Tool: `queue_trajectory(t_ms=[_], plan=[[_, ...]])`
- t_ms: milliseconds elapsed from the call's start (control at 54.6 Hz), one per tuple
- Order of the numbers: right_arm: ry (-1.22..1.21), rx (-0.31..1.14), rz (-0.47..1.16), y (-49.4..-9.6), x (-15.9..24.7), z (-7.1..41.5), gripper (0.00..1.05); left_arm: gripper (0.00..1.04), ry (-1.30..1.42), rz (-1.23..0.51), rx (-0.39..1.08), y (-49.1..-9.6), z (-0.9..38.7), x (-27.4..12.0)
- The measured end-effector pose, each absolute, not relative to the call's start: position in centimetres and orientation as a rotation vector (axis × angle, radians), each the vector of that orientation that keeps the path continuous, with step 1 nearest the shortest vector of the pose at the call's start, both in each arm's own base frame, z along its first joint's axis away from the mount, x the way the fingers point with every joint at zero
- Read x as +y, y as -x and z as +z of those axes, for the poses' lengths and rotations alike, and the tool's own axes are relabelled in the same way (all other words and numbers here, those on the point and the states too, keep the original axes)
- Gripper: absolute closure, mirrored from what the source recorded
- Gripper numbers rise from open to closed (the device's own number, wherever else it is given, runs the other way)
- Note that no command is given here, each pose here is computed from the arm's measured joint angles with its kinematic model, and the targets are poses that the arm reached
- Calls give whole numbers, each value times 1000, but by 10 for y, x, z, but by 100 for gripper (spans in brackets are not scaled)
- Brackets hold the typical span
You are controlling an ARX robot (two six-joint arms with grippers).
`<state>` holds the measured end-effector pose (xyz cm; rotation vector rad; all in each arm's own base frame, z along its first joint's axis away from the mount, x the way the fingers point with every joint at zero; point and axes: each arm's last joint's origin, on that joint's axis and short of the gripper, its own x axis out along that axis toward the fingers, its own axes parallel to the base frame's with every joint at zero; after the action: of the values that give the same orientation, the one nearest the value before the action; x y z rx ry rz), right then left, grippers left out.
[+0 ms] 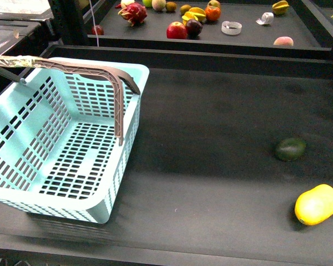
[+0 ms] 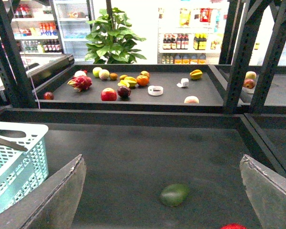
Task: Pick mango with right arm and hold basket with left
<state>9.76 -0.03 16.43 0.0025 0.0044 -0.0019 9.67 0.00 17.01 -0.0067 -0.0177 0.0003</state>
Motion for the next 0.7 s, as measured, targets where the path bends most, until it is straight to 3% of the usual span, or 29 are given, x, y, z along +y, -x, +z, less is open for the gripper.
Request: queue_trajectory(t_ms=[696], plan=[[-2,4,-2,-98,0,164,8,8,6,0,-18,-97,170,0]])
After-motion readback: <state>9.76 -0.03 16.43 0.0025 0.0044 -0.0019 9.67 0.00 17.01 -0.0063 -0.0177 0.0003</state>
